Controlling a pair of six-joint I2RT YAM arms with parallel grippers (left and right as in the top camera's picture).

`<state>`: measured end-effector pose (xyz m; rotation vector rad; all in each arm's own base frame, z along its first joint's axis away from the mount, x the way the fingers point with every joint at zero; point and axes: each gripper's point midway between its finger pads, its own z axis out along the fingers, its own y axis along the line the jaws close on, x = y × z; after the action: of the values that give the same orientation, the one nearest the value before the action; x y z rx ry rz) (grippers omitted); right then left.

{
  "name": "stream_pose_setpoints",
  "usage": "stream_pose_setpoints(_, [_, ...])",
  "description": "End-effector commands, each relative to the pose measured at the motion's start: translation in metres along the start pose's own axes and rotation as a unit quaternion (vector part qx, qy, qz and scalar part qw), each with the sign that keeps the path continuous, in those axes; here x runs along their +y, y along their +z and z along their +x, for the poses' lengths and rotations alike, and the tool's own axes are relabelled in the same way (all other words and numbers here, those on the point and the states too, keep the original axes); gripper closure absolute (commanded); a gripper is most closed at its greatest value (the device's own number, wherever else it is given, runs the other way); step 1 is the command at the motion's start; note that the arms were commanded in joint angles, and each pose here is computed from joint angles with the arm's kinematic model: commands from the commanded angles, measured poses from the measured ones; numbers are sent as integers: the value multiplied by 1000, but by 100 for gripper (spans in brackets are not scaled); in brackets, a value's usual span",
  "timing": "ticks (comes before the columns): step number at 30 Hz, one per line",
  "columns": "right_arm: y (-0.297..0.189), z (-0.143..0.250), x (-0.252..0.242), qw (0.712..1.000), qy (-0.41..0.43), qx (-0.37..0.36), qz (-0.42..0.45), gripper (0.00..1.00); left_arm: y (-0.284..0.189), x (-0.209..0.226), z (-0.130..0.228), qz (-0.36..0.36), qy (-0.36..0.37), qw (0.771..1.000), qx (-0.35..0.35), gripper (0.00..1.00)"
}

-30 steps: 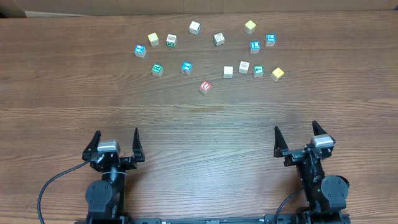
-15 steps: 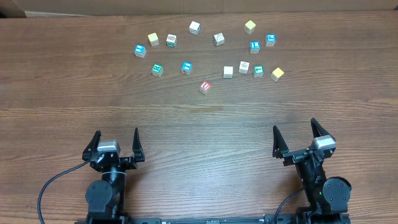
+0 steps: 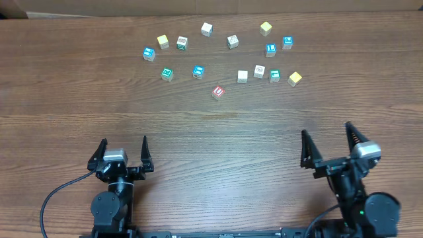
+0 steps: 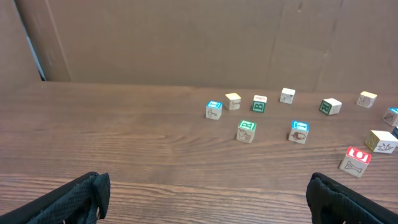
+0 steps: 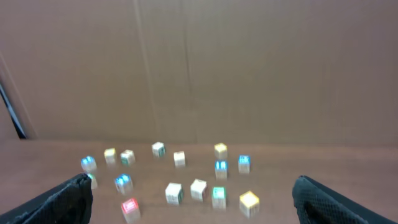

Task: Form a horizontal line
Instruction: 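Raise the right arm and swing it up toward the far blocks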

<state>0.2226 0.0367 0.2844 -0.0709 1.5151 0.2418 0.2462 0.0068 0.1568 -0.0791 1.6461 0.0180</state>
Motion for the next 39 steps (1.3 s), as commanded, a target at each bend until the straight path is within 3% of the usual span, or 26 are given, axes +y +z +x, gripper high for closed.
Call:
stream_pose_setpoints(1, [4, -36, 2, 1000, 10, -3, 5, 0, -1, -2, -1, 4, 11, 1000, -4, 0])
stream_pose_setpoints(7, [27, -105, 12, 999, 36, 21, -8, 0, -1, -2, -1, 4, 11, 1000, -4, 0])
stream_pose_setpoints(12, [60, -149, 16, 996, 44, 82, -9, 0, -1, -2, -1, 4, 11, 1000, -4, 1])
stream_pose_setpoints(22, [159, -197, 8, 978, 62, 199, 8, 0, -1, -2, -1, 4, 11, 1000, -4, 0])
stream_pose_setpoints(28, [219, -189, -1, 972, 66, 227, 12, 0, -1, -2, -1, 4, 11, 1000, -4, 1])
stream_pose_setpoints(39, [291, -86, -24, 942, 77, 326, 27, 0, -1, -2, -1, 4, 11, 1000, -4, 0])
